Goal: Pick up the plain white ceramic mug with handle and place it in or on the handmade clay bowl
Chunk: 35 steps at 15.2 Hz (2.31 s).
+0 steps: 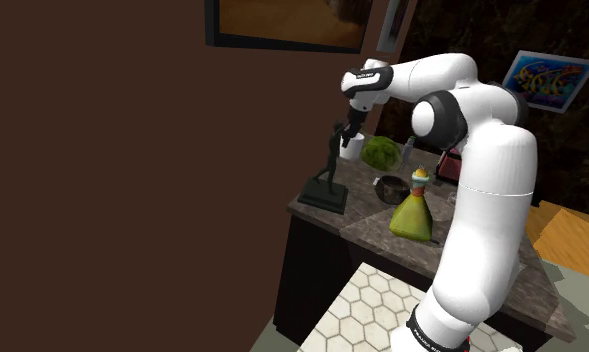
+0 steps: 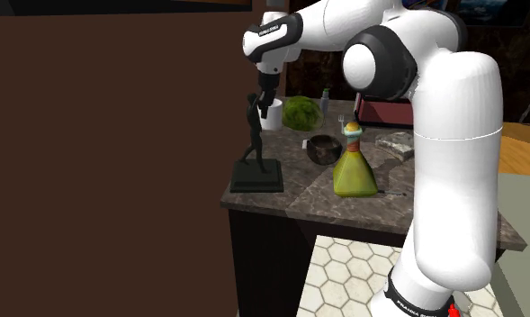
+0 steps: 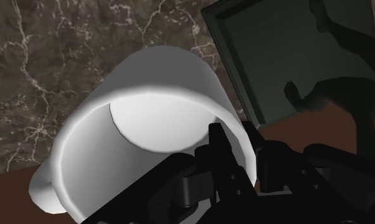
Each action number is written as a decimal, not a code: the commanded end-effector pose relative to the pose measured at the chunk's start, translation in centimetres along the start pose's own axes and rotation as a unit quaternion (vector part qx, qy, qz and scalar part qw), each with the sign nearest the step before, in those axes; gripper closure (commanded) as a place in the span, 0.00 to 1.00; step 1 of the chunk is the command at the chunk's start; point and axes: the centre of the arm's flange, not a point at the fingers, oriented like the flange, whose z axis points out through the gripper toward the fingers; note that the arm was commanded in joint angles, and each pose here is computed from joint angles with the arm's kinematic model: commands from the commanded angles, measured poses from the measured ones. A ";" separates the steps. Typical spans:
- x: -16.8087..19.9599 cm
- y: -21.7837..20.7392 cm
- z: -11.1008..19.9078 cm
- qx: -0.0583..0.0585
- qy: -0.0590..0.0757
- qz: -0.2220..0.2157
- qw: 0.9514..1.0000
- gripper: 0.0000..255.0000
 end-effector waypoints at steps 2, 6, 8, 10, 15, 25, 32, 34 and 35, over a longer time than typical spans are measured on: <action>0.1 0.0 -1.6 0.000 0.000 0.000 1.000 1.00; -1.0 0.3 -3.1 0.000 0.000 0.000 1.000 1.00; -3.5 0.9 -3.6 0.000 0.000 0.000 1.000 1.00; -6.0 1.6 -4.2 0.000 0.000 0.000 1.000 1.00; -12.3 3.2 -5.5 0.000 0.000 0.000 1.000 1.00; -22.0 5.6 -6.5 0.000 0.000 0.000 1.000 1.00; -22.4 5.5 -2.8 0.000 0.000 0.000 1.000 1.00; -22.6 5.5 -1.7 0.000 0.000 0.000 1.000 1.00; -22.6 5.5 -1.2 0.000 0.000 0.000 1.000 1.00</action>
